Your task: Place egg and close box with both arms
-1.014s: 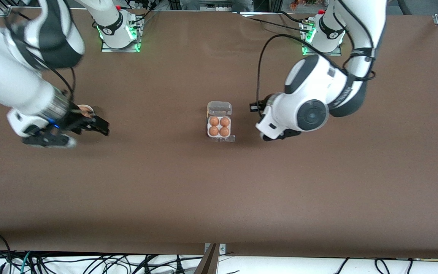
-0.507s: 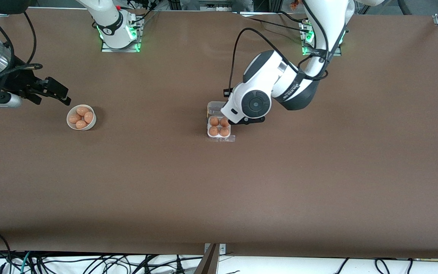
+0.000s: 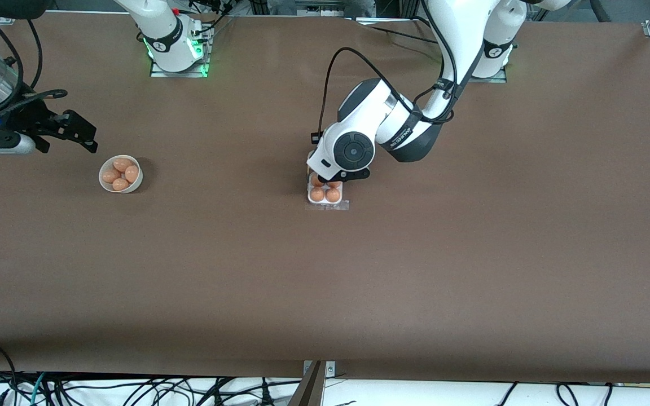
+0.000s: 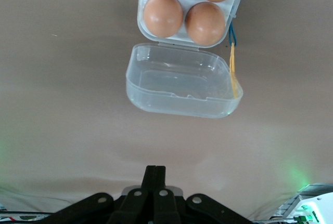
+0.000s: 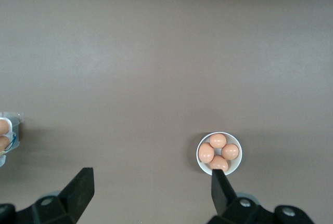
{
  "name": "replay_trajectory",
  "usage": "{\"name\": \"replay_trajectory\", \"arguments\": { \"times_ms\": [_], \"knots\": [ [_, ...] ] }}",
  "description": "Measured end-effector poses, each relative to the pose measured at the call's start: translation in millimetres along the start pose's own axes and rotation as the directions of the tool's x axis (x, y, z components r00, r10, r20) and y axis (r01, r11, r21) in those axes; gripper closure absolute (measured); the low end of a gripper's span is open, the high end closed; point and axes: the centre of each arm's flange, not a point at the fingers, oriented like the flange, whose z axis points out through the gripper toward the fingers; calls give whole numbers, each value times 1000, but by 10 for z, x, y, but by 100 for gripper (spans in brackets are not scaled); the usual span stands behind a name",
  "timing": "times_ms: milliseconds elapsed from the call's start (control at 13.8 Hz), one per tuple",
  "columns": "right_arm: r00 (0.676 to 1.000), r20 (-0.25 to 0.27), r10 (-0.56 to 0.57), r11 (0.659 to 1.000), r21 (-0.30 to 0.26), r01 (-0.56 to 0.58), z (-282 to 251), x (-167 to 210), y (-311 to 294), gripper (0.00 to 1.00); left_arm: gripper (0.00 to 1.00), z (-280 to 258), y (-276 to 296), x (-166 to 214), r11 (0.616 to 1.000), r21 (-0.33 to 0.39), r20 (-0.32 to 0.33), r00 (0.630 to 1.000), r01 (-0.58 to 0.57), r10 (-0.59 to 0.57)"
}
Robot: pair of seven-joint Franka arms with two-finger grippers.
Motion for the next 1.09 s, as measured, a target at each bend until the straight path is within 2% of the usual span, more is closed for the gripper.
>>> {"name": "replay_trajectory", "arguments": {
  "times_ms": [724, 1086],
  "knots": [
    [1000, 20, -7, 1000, -3, 8, 99, 29, -40, 0, 99, 416, 69, 126, 999, 43, 35, 999, 7, -9],
    [1000, 20, -9, 1000, -3, 9, 99, 29, -48, 0, 99, 324, 60, 241, 1000, 1, -17, 1000, 21, -21]
  ]
}}
